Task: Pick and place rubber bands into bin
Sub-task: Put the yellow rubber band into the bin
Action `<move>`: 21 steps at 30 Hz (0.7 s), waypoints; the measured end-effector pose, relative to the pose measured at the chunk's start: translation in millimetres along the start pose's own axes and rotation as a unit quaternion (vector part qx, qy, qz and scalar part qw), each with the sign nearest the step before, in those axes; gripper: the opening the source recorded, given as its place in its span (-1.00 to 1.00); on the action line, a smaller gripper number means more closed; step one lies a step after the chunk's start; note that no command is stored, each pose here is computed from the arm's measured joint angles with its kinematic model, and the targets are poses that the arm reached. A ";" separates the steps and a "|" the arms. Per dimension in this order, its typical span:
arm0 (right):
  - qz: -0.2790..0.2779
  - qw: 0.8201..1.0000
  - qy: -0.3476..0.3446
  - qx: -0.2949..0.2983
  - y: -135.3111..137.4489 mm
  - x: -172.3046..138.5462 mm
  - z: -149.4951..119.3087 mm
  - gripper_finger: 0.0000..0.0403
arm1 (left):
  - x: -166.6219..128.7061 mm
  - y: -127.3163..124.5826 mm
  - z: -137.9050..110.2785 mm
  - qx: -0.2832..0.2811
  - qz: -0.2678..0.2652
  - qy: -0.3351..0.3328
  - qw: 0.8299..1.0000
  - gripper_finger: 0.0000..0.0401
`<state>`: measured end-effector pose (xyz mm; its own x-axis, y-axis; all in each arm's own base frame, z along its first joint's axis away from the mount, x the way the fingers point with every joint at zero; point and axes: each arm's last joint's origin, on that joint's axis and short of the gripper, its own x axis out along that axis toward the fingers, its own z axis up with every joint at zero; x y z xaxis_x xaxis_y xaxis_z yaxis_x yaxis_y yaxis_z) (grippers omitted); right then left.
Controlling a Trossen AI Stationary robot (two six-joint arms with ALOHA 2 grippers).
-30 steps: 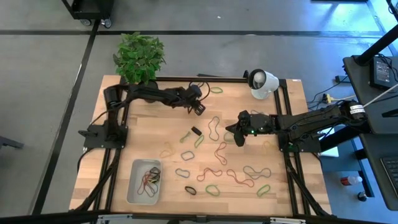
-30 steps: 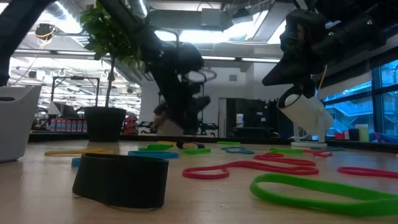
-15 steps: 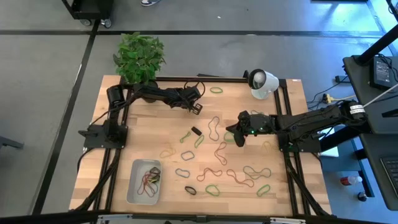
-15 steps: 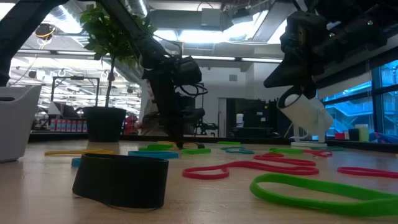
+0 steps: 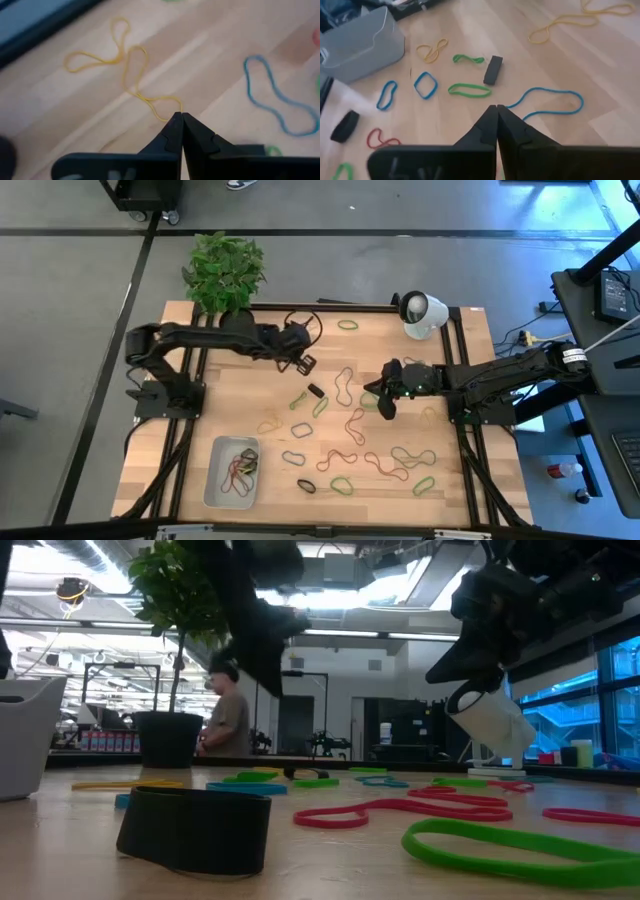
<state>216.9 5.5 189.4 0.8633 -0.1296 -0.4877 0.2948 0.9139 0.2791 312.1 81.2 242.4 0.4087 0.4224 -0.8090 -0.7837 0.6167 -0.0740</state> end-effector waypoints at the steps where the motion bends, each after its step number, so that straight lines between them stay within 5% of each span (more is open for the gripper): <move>1: 0.000 1.000 0.000 -0.008 0.0 0.0 0.0 -0.96 | -6.0 -1.2 -0.2 -0.016 0.004 -0.014 1.000 -0.99; 8: -0.001 0.999 0.001 -0.042 -0.1 0.0 -0.1 -0.96 | -5.0 -5.4 -2.1 -0.109 0.002 -0.018 0.994 -0.94; 21: 0.040 0.999 0.027 -0.020 1.8 -0.1 -2.7 -0.96 | 94.4 4.3 -5.1 -0.158 0.036 0.036 0.986 -0.41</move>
<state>216.2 8.2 187.7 0.8602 -0.0357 -0.5087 0.2085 0.9349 0.2870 345.0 120.3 162.8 0.3206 0.4028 -0.8573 -0.9209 0.3443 -0.1826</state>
